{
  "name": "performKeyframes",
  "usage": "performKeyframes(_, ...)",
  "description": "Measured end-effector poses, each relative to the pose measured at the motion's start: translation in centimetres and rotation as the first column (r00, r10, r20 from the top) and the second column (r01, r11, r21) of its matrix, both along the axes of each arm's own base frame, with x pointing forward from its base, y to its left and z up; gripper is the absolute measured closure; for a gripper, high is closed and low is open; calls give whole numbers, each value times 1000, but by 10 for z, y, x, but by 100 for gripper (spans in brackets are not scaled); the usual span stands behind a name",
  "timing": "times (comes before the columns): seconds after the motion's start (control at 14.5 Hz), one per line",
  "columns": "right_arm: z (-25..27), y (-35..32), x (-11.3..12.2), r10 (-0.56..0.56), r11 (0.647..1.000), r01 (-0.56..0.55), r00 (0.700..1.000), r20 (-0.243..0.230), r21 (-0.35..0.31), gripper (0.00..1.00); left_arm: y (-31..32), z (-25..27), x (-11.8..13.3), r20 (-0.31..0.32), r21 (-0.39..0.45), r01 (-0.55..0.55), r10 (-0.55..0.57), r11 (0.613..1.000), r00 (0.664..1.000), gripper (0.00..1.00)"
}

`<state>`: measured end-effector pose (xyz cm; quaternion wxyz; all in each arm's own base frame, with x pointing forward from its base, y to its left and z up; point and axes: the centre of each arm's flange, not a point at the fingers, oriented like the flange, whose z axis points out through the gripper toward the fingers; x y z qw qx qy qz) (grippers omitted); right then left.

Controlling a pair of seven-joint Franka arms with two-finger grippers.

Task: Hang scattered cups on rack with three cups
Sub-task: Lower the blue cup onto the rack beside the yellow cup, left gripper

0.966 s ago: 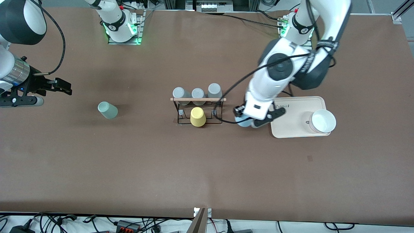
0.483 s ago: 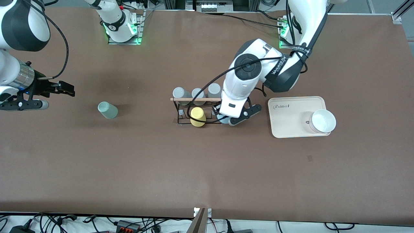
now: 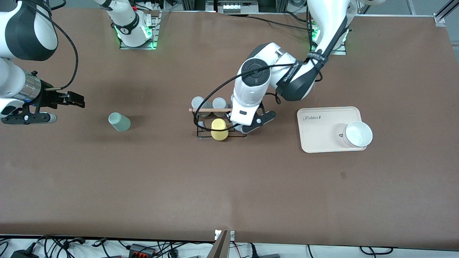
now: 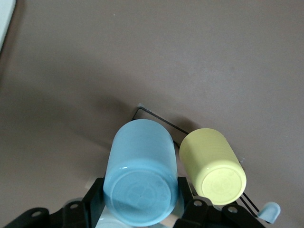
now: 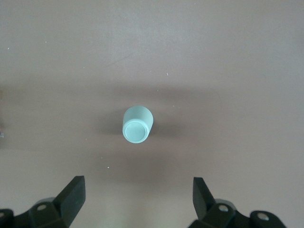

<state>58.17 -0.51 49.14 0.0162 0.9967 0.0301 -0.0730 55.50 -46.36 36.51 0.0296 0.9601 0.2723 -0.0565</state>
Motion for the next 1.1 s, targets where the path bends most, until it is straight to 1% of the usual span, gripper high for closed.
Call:
performKeyframes(0.14,-1,0,-1,1,1000,-1,1000,-9,0,0,-2,-17,2,-12,5,-2,2,1000,1000,35)
performKeyframes(0.34,-2,1,-1,2,1000,-2,1000,-11,0,0,-5,-38,4,-15,3,-4,4,1000,1000,35)
performKeyframes(0.76,-8,1,1,3,1000,-3,1000,-11,0,0,-7,-50,4,-21,9,-2,2,1000,1000,35)
performKeyframes(0.83,-8,1,1,3,1000,-3,1000,-8,0,0,-7,-50,4,-21,9,-2,2,1000,1000,32)
performKeyframes(0.9,-10,0,1,2,1000,-2,1000,-4,0,0,-7,-49,4,-20,8,-2,2,1000,1000,31)
performKeyframes(1.03,-15,-2,2,-1,1000,1,1000,4,0,0,-6,-47,6,-16,6,-4,4,1000,1000,21)
performKeyframes(1.1,-20,-3,1,-2,1000,2,1000,6,0,0,-5,-45,8,-11,5,-8,8,1000,1000,21)
